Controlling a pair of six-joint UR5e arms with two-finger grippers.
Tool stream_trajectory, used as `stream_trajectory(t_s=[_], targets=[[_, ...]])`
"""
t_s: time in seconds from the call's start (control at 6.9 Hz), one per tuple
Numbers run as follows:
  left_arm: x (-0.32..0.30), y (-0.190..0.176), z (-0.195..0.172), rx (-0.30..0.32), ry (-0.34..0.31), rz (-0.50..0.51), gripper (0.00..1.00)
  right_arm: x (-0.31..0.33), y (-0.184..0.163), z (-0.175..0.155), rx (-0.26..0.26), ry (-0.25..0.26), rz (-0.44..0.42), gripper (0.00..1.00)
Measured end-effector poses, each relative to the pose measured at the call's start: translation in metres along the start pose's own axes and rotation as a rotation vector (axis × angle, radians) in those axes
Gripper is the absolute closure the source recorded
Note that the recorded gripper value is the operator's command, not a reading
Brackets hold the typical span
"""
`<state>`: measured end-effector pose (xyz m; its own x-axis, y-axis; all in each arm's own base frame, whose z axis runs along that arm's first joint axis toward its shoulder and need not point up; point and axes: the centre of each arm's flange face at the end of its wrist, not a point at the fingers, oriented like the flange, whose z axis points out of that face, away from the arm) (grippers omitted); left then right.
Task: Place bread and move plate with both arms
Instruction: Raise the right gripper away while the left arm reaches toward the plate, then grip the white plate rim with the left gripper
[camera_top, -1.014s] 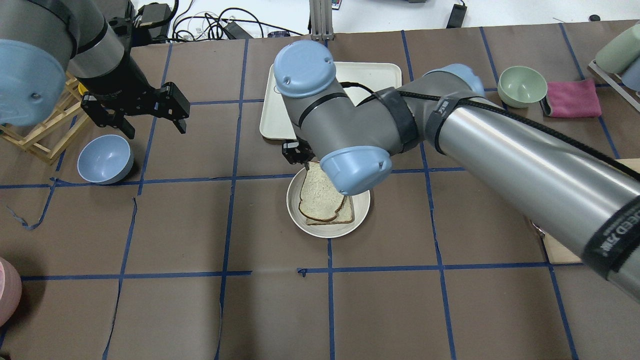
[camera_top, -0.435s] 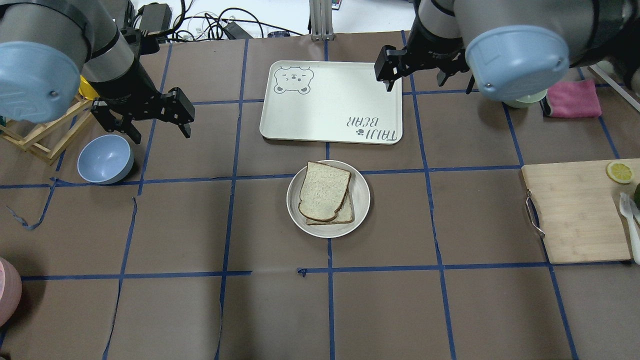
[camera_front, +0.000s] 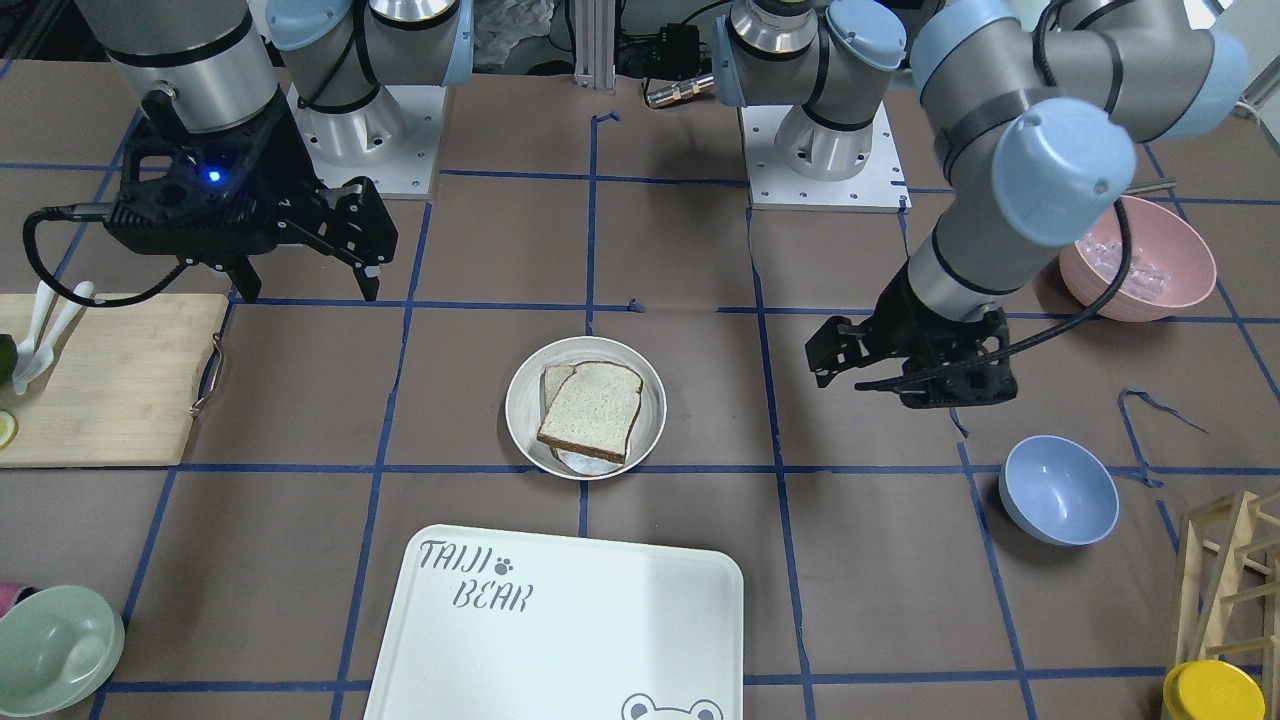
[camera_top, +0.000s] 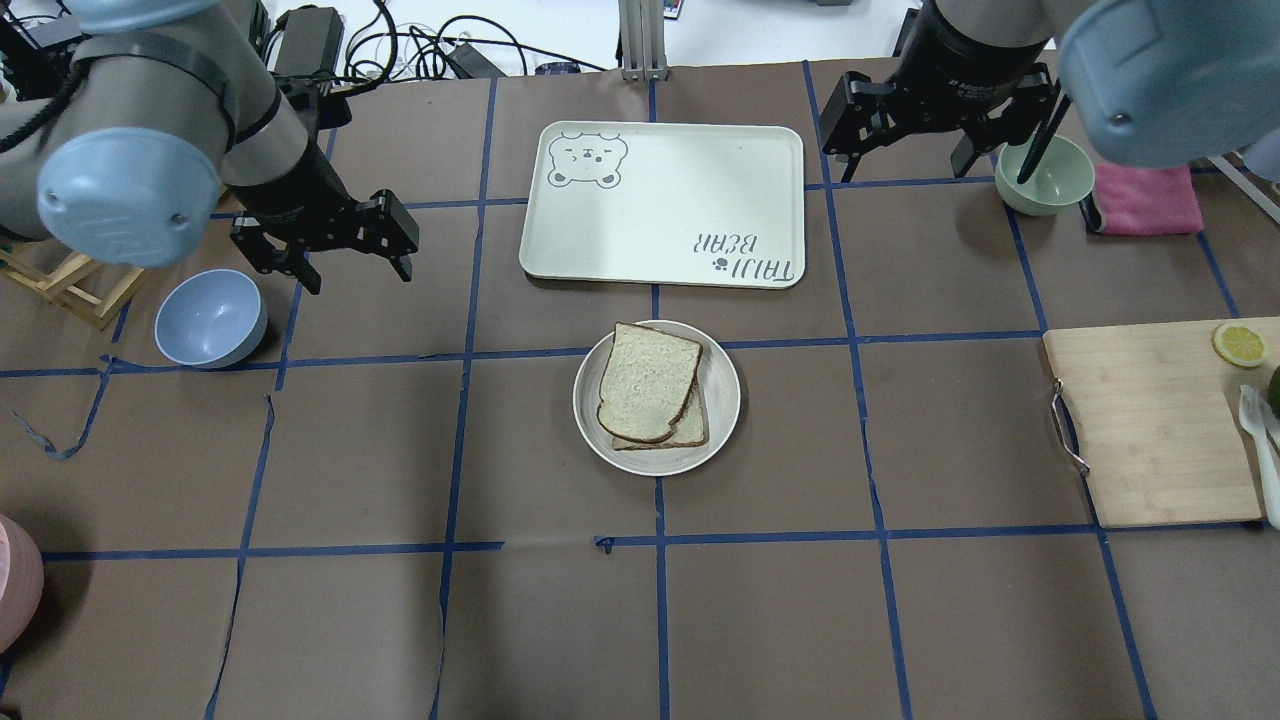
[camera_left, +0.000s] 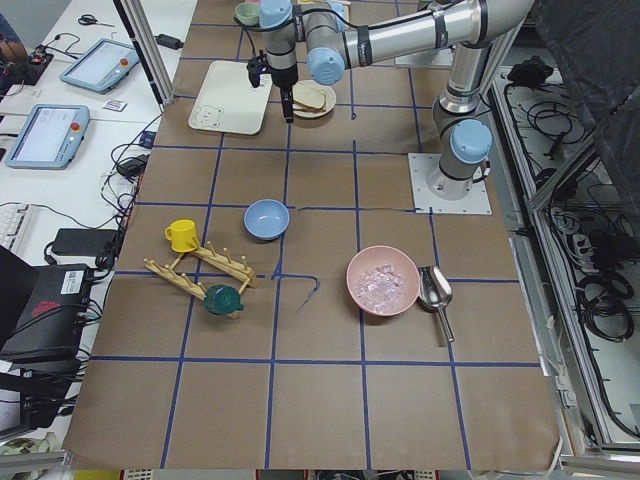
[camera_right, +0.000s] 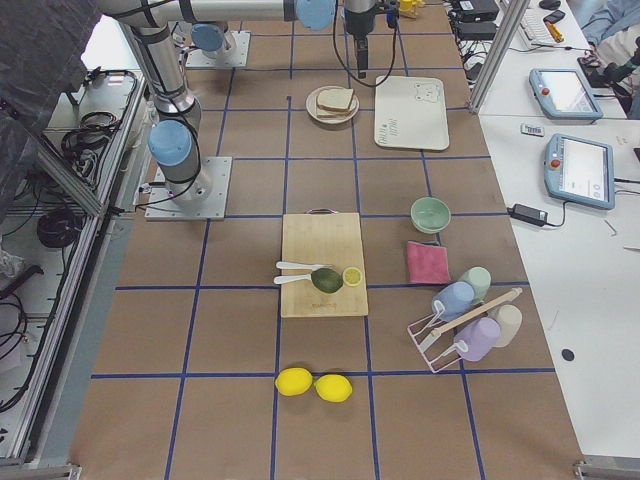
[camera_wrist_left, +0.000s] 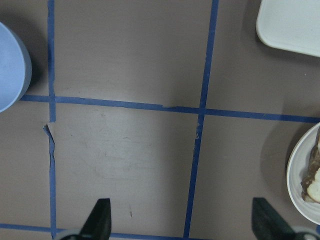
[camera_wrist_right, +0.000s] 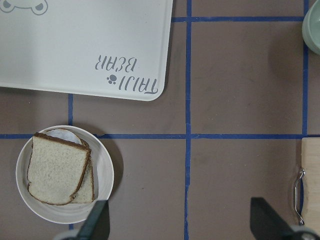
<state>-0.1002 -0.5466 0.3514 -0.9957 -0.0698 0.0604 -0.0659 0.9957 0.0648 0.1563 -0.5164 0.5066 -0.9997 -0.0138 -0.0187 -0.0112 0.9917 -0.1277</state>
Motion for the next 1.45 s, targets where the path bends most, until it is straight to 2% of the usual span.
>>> stream_trajectory(t_s=[0.29,0.43,0.58,0.72,0.87,1.45], targets=[[0.045,0.002,0.063,0.032,0.034,0.078,0.0,0.006,0.0,-0.009,-0.005,0.009,-0.004,0.0],[0.067,0.003,0.084,0.052,0.038,0.116,0.11,0.01,0.0,-0.008,-0.008,0.011,0.001,0.0],[0.089,0.006,0.101,0.058,0.039,0.153,0.17,0.012,-0.001,-0.009,-0.008,0.011,0.005,0.0],[0.109,0.011,0.116,0.054,0.037,0.182,0.22,0.012,-0.001,-0.01,-0.007,0.011,0.007,0.0],[0.121,0.014,0.131,0.043,0.035,0.197,0.32,0.011,0.0,-0.009,-0.009,0.012,0.007,0.0],[0.125,0.03,0.171,-0.013,0.039,0.21,0.32,0.01,0.002,-0.011,-0.012,0.014,0.009,0.0]])
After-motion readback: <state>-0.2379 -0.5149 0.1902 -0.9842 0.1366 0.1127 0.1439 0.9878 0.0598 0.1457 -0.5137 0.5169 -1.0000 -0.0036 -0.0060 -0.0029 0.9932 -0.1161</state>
